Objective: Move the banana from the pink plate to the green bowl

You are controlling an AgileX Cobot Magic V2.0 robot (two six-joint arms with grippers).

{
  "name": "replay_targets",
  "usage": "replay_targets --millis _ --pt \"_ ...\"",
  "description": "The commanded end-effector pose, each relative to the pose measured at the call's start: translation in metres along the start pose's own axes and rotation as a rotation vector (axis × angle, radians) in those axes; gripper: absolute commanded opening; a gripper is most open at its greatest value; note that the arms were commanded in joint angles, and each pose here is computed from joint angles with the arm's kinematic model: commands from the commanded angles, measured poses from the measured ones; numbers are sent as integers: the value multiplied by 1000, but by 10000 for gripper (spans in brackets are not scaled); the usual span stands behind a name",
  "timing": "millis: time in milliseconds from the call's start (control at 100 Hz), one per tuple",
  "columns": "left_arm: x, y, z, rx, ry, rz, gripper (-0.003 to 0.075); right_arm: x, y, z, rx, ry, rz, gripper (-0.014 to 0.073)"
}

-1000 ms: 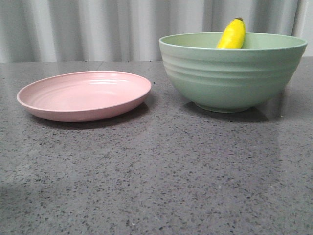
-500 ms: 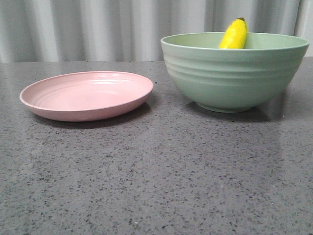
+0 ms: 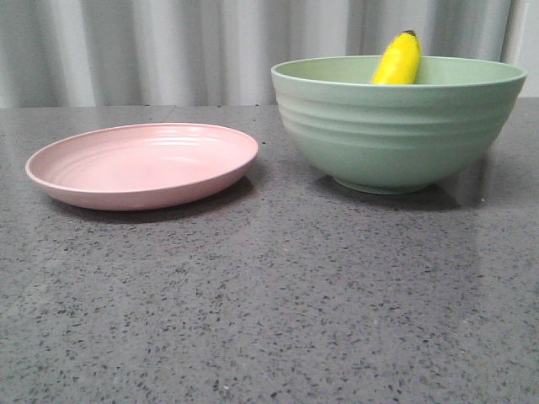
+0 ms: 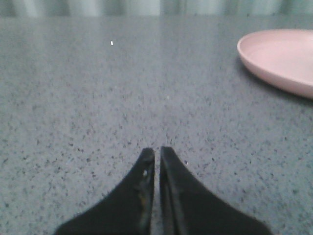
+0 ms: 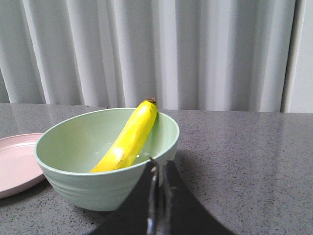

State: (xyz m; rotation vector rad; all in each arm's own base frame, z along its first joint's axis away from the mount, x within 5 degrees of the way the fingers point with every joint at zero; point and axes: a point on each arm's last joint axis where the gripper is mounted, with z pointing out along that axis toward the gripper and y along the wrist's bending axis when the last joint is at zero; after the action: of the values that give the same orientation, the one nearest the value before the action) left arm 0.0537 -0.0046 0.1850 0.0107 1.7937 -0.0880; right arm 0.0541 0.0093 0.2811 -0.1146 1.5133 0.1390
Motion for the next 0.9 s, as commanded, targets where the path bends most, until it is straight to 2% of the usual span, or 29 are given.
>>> replay_targets --millis 0,760,890 --pt "5 0 0 1 -35 -10 -19 -15 -1 0 12 -88 -19 -74" --pt "4 0 0 3 -43 -9 -19 -15 -1 0 12 -88 -19 -74" --pt "4 0 0 3 -43 -9 -19 -4 -1 1 20 -101 -24 -74"
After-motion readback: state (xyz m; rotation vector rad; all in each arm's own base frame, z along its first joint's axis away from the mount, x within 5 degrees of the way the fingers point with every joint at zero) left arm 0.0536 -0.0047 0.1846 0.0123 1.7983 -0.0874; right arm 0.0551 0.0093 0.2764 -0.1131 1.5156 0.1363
